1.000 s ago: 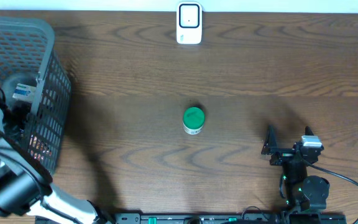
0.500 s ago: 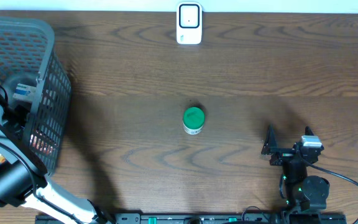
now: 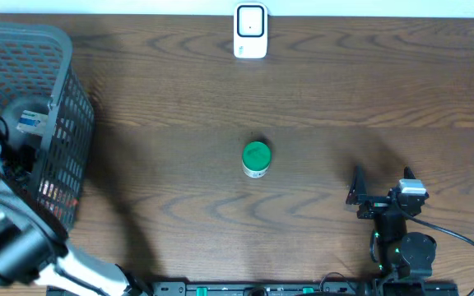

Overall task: Scan the item barcode
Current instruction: 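Grasp the red TOP chocolate bar with the left gripper and lift, then place the TOP bar on the table beside the jar, release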

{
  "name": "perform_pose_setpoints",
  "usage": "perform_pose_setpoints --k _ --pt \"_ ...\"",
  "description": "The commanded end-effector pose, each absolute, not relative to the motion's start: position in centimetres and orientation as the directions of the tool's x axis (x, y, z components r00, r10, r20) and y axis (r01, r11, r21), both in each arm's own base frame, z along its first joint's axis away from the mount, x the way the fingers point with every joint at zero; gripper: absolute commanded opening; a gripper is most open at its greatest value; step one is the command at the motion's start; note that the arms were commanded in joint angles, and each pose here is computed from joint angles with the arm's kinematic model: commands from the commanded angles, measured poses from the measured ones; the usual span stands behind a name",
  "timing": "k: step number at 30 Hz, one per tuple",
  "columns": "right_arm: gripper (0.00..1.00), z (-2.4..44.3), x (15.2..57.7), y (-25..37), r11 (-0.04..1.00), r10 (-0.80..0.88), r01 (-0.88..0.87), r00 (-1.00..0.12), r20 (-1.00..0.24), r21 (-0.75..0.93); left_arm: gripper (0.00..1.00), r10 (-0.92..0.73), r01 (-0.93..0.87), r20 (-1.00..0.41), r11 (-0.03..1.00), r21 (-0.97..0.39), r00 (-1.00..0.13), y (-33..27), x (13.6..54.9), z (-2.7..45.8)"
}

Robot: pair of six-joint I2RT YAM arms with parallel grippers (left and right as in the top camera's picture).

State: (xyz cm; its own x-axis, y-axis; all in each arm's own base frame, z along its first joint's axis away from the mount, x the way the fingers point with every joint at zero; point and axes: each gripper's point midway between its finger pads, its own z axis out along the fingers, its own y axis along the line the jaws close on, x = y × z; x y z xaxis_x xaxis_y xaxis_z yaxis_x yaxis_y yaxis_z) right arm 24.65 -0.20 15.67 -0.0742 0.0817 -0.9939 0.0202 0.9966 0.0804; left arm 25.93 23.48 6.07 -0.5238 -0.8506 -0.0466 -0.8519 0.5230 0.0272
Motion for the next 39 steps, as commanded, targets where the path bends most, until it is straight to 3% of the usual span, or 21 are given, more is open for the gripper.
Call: perform_pose_setpoints --k 1,8,11,15,18,21,26,39 --pt "0.99 15.7 24.6 -0.1 0.998 0.068 0.015 -0.073 -0.995 0.068 0.25 -0.81 -0.851 -0.341 0.523 -0.051 -0.478 24.5 26.6 16.2" --pt "0.99 15.7 24.6 -0.1 0.998 0.068 0.015 -0.073 -0.995 0.068 0.25 -0.643 -0.805 -0.711 0.563 -0.185 -0.286 22.5 24.5 30.3" --pt "0.99 15.7 24.6 -0.1 0.998 0.068 0.015 -0.073 -0.995 0.068 0.25 -0.582 -0.716 -0.784 0.64 -0.279 -0.215 19.4 23.8 34.8" --pt "0.99 15.7 24.6 -0.1 0.998 0.068 0.015 -0.073 -0.995 0.068 0.26 -0.582 -0.384 -0.793 0.784 -0.488 -0.182 10.8 23.7 40.0" --pt "0.99 15.7 24.6 -0.1 0.998 0.068 0.015 -0.073 -0.995 0.068 0.26 -0.591 -0.148 -0.769 0.806 -0.573 -0.245 5.5 23.4 41.7" --pt "0.99 15.7 24.6 -0.1 0.998 0.068 0.015 -0.073 -0.995 0.068 0.25 -0.591 0.002 -0.73 0.777 -0.63 -0.344 1.7 22.9 41.8" --pt "0.99 15.7 24.6 -0.1 0.998 0.068 0.015 -0.073 -0.995 0.068 0.26 -0.563 0.024 -0.603 0.719 -0.694 -0.565 -2.4 21.8 36.9" --pt "0.99 15.7 24.6 -0.1 0.998 0.068 0.015 -0.073 -0.995 0.068 0.26 -0.386 0.063 -0.399 0.649 -0.758 -0.832 -8.0 22.8 25.9"
